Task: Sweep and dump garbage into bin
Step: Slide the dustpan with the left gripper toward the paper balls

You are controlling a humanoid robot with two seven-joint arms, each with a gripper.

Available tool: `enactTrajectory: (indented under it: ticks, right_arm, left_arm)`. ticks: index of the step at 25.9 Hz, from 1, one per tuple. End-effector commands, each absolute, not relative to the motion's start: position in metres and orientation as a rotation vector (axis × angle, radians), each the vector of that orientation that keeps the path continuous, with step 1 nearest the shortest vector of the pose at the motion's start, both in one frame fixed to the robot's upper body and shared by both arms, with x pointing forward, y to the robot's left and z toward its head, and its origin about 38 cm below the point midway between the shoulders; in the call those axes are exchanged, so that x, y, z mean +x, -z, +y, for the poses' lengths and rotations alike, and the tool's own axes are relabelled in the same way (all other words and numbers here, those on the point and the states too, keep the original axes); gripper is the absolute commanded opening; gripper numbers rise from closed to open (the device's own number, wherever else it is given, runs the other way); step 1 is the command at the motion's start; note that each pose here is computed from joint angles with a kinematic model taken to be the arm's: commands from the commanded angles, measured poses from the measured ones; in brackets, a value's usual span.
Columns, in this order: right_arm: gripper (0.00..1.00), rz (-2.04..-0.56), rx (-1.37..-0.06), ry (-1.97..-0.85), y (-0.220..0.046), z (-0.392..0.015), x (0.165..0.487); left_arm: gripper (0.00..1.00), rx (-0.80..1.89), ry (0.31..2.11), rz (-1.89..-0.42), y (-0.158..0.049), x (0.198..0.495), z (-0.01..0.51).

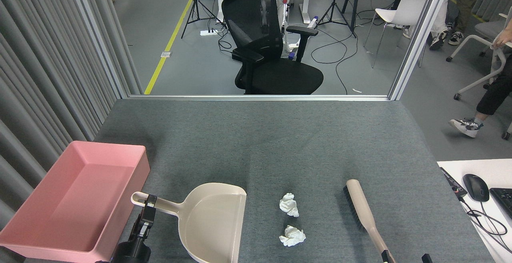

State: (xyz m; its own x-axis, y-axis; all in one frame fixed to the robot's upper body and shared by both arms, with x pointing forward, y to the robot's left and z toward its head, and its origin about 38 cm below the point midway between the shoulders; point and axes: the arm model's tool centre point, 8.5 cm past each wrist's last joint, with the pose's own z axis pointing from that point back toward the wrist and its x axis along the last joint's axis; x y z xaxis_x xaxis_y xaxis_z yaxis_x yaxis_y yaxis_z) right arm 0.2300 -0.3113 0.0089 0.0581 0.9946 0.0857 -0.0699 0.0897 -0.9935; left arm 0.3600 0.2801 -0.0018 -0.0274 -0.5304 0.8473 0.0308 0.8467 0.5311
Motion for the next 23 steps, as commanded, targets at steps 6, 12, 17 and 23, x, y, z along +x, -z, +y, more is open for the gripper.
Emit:
enactTrajectory:
  ticks: [6, 12, 17, 23]
  right_arm:
    - [0.99, -1.146, -1.112, -1.143, -0.007, -0.312, 0.227]
    - [0.99, -1.147, -1.111, -1.144, -0.007, -0.312, 0.227]
    - [0.99, -1.146, -1.109, -1.142, -0.006, -0.311, 0.227]
    - [0.99, -1.147, -1.108, -1.143, -0.006, -0.311, 0.226]
  left_arm:
    - [0.1, 0.392, 0.472, -1.562, -0.003, 0.361, 0.277]
    - [0.11, 0.342, 0.46, -1.569, -0.01, 0.363, 0.277]
    - [0.11, 0.305, 0.426, -1.592, -0.031, 0.369, 0.28]
    - [0.11, 0.288, 0.4, -1.604, -0.049, 0.376, 0.288]
